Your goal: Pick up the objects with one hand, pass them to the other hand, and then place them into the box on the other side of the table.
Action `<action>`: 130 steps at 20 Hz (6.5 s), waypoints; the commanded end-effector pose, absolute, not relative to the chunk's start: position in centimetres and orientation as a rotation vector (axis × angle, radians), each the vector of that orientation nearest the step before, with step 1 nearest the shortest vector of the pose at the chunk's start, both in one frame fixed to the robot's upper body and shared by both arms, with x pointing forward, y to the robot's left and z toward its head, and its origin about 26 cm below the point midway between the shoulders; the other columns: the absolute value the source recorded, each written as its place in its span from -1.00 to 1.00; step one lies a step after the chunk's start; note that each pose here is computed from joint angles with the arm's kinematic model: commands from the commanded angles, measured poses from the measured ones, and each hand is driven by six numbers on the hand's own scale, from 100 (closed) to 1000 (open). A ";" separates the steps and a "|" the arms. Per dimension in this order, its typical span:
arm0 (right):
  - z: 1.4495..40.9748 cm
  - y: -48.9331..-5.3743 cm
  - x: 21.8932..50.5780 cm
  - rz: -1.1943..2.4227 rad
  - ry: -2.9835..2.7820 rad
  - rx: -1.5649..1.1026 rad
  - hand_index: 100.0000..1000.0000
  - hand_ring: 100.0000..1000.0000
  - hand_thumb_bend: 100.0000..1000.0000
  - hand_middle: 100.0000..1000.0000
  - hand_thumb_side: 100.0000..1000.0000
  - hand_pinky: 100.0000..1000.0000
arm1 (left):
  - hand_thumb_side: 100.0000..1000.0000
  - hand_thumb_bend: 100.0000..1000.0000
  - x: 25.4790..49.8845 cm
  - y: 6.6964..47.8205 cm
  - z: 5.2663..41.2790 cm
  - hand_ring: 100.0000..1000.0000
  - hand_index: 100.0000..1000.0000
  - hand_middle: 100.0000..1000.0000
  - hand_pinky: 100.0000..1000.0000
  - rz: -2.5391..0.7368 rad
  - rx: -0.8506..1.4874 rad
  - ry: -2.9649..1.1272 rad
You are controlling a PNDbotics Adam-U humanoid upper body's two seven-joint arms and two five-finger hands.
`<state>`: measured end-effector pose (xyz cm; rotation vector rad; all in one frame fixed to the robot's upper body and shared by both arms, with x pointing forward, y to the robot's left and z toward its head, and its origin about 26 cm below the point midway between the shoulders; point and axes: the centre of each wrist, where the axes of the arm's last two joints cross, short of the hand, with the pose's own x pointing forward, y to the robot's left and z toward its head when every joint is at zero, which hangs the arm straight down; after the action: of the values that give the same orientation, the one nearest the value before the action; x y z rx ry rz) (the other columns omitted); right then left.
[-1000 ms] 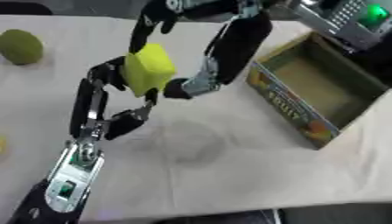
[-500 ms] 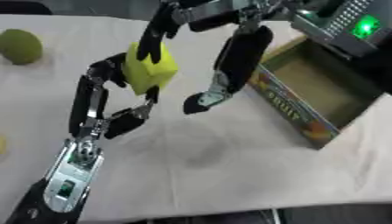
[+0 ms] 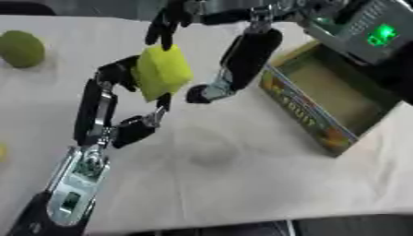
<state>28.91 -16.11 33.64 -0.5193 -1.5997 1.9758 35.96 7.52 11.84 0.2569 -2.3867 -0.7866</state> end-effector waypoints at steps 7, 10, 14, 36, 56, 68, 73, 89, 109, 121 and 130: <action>34.2 -16.8 28.7 1.931 -1.615 -0.614 0.78 0.88 -0.24 0.52 -0.56 0.79 | -0.84 -1.00 35.5 7.4 13.1 -0.14 -0.09 -0.26 -0.18 -0.792 0.241 -2.440; 34.1 -16.8 28.7 1.930 -1.611 -0.615 0.78 0.90 -0.24 0.52 -0.57 0.80 | -0.85 -1.00 35.2 7.3 13.6 -0.13 -0.08 -0.26 -0.18 -0.790 0.229 -2.461; 33.9 -16.8 28.8 1.933 -1.597 -0.607 0.78 0.92 -0.24 0.53 -0.59 0.80 | -0.85 -1.00 34.8 7.1 14.3 -0.13 -0.08 -0.26 -0.18 -0.791 0.209 -2.491; 33.5 -16.7 28.9 1.874 -1.577 -0.533 0.58 0.67 -0.68 0.16 -0.82 0.63 | -0.83 -1.00 33.5 6.3 16.0 -0.13 -0.09 -0.26 -0.19 -0.765 0.138 -2.525; 33.0 -17.3 29.0 1.820 -1.575 -0.446 -0.03 0.44 -1.00 -0.41 -0.97 0.47 | -0.64 -0.66 33.8 6.2 15.2 0.22 0.43 0.23 0.07 -0.806 0.153 -2.455; 31.1 -21.8 29.6 1.708 -1.531 -0.519 -0.11 0.40 -1.00 -0.48 -0.94 0.51 | -0.14 -0.24 34.3 6.5 14.3 0.38 0.68 0.44 0.18 -1.026 0.297 -2.247; 30.8 -24.2 29.6 1.626 -1.555 -0.540 -0.11 0.41 -1.00 -0.49 -0.96 0.50 | 0.02 -0.20 34.7 6.8 13.8 0.38 0.67 0.42 0.18 -1.030 0.362 -2.165; 29.5 -34.8 27.9 1.134 -1.447 -0.987 -0.05 0.42 -1.00 -0.43 -1.00 0.51 | -0.04 -0.94 35.0 20.6 20.2 0.38 0.57 0.34 0.20 -1.005 0.688 -2.003; 23.9 -42.5 29.9 1.038 -1.116 -1.118 -0.05 0.17 -1.00 -0.38 -0.80 0.48 | -0.08 -0.93 33.1 29.8 21.6 0.30 0.54 0.31 0.14 -0.540 1.034 -1.942; 21.3 -45.0 30.3 0.986 -1.018 -1.107 -0.06 0.13 -1.00 -0.39 -0.78 0.47 | -0.09 -0.94 32.9 30.3 21.7 0.31 0.54 0.31 0.15 -0.484 1.076 -1.952; 20.4 -45.3 30.4 1.021 -0.977 -1.072 0.08 0.21 -0.89 -0.25 -0.72 0.49 | -0.09 -0.94 32.9 30.2 21.8 0.31 0.54 0.31 0.15 -0.483 1.083 -1.958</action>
<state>30.36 -44.87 19.14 -1.0358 -0.9837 1.0058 33.16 30.00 20.56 1.0502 -1.9219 -0.4945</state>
